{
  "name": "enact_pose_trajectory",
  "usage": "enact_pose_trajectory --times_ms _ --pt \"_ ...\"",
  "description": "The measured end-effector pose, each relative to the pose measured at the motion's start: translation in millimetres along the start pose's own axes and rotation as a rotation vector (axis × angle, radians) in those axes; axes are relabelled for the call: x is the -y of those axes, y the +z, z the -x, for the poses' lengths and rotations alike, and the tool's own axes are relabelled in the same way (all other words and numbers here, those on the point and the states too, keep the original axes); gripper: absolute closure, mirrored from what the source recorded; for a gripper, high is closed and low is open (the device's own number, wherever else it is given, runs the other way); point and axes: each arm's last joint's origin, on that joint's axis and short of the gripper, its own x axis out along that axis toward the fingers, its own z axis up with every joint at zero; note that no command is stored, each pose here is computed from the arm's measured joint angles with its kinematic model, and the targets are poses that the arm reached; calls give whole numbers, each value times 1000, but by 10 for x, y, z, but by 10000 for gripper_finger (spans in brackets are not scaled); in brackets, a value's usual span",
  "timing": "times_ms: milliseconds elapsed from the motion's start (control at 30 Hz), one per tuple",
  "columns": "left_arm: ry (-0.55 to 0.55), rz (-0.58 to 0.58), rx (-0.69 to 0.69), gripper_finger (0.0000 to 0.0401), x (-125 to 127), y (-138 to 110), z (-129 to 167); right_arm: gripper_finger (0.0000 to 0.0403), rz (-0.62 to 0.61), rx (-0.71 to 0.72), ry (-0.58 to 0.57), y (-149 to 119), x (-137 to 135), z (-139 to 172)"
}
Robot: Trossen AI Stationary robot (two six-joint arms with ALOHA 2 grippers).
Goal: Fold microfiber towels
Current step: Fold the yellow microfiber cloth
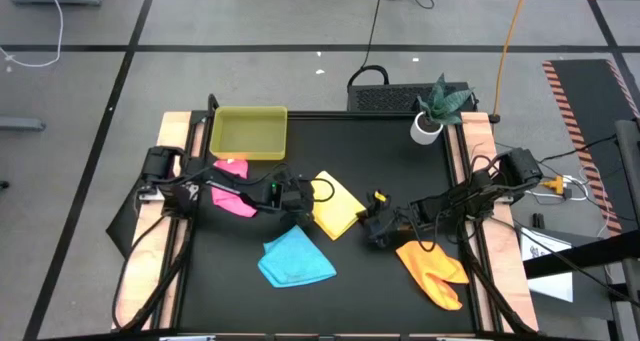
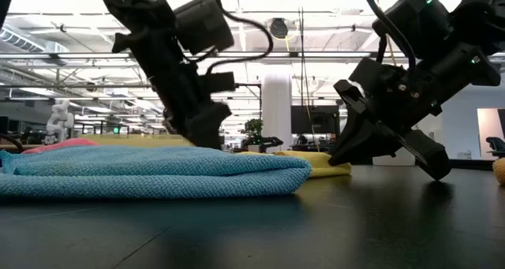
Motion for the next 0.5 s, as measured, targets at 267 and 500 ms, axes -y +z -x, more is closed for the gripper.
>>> enact_pose_trajectory --times_ms 267,500 --pt "35 -29 -73 210 -35 -76 -16 400 -6 -12 36 22 -104 61" --pt "34 -61 -70 210 -26 -78 -11 401 8 22 62 84 -175 167"
